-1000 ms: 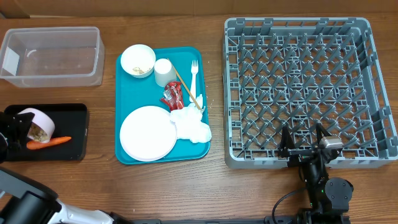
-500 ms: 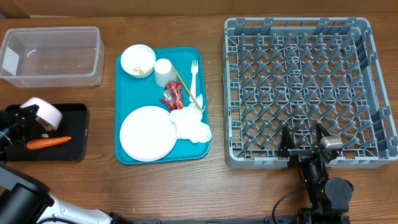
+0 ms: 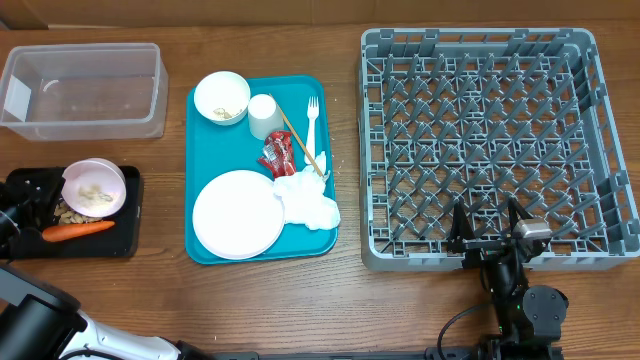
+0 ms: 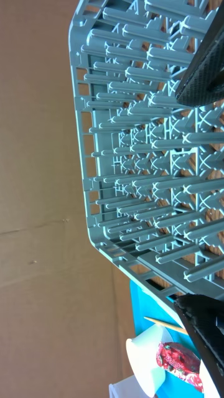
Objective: Sort waste into correct bins and load items into the dishwasher rack
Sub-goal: 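Carry the pink bowl over the black tray and lower it, then tilt the pink bowl with the left gripper to pour food out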
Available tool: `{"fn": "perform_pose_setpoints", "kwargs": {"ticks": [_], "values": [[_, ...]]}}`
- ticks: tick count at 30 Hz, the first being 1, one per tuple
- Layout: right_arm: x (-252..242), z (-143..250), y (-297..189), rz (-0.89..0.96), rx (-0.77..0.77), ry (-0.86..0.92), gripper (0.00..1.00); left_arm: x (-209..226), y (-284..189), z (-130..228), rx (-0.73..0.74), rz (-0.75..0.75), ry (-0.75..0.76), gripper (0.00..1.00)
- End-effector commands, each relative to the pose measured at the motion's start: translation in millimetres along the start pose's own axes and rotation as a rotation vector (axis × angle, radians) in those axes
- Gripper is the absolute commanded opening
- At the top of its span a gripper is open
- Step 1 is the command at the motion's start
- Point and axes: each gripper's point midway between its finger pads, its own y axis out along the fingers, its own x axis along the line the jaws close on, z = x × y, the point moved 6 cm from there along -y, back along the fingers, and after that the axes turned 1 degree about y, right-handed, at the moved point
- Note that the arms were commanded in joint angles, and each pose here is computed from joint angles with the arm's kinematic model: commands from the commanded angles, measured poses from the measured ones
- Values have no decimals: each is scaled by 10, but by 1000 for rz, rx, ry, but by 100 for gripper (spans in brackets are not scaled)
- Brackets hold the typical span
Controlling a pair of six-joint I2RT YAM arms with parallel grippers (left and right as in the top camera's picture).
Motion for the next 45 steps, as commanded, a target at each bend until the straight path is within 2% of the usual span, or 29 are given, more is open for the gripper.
{"fn": "perform_pose_setpoints", "kwargs": {"ticks": [1, 5, 8, 10, 13, 16, 19, 21, 24, 28, 31, 33, 38, 42, 45], "values": [[-22, 20, 0, 13, -4, -7, 100, 68, -1, 4, 0, -23, 3, 29], [-21, 19, 0, 13, -5, -7, 100, 80, -1, 12, 2, -34, -3, 41], [-22, 20, 0, 13, -4, -7, 100, 79, -1, 16, 4, -33, -6, 44], [-22, 20, 0, 13, -4, -7, 100, 68, 22, 36, 14, -32, -13, 55], [-22, 20, 0, 13, -4, -7, 100, 5, 157, 90, 52, -28, -39, 63], [-22, 20, 0, 13, -4, -7, 100, -68, 340, 178, 106, -39, -24, 64], [-21, 20, 0, 13, -4, -7, 100, -45, 544, 274, 154, -151, -25, 66], [-22, 20, 0, 13, -4, -7, 100, 55, 661, 330, 160, -317, -83, 66], [-21, 20, 0, 13, -4, -7, 100, 127, 825, 407, 149, -506, -129, 63], [-22, 20, 0, 13, -4, -7, 100, 85, 933, 410, 137, -521, -122, 59], [-22, 20, 0, 13, -4, -7, 100, 75, 938, 398, 128, -519, -129, 52], [-22, 20, 0, 13, -4, -7, 100, 78, 920, 386, 120, -530, -126, 50], [-22, 20, 0, 13, -4, -7, 100, 57, 857, 369, 101, -573, -115, 31], [-22, 20, 0, 13, -4, -7, 100, -12, 793, 344, 73, -597, -88, 28], [-22, 20, 0, 13, -4, -7, 100, -40, 742, 333, 54, -627, -71, 21]]}}
